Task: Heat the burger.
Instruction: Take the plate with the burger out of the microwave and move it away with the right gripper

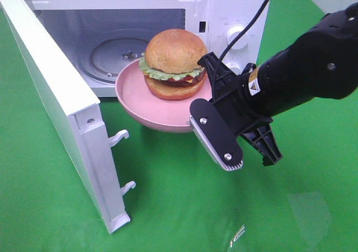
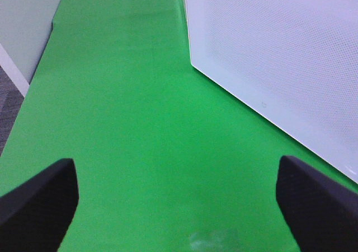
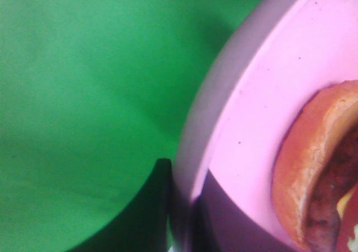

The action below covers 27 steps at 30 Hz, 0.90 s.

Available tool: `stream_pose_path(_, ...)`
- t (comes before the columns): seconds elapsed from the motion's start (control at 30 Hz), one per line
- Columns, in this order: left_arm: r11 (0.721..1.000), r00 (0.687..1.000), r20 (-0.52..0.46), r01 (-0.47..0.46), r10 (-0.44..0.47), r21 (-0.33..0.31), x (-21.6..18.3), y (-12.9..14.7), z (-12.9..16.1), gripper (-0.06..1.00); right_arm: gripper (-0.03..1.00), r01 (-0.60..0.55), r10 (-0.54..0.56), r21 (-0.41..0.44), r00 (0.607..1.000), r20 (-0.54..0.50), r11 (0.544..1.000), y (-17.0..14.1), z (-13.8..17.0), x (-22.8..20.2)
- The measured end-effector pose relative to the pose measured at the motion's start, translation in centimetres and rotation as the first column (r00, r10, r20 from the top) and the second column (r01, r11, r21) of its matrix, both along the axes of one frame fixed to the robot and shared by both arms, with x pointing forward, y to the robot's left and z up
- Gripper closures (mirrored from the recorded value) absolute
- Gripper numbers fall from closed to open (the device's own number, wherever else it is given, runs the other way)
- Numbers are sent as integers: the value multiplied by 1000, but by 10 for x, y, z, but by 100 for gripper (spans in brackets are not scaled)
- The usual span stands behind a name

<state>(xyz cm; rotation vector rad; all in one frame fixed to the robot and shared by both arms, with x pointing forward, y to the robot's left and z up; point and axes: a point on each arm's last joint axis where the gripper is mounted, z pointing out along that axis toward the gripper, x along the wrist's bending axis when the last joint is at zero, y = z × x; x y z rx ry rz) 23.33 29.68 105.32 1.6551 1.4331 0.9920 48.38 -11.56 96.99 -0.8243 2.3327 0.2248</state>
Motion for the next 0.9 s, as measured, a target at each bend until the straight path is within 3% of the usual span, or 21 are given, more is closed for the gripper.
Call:
stream_pose_path(0.63,1000,1000,0,0,0,0,0,0,0,7,89,96,-96,26,995,-1,995,-57,31,-67)
stream_pose_path(0.9,1000,1000,0,0,0,0,0,0,0,7,89,235,-236,64,972,5,970,-81,52,-89)
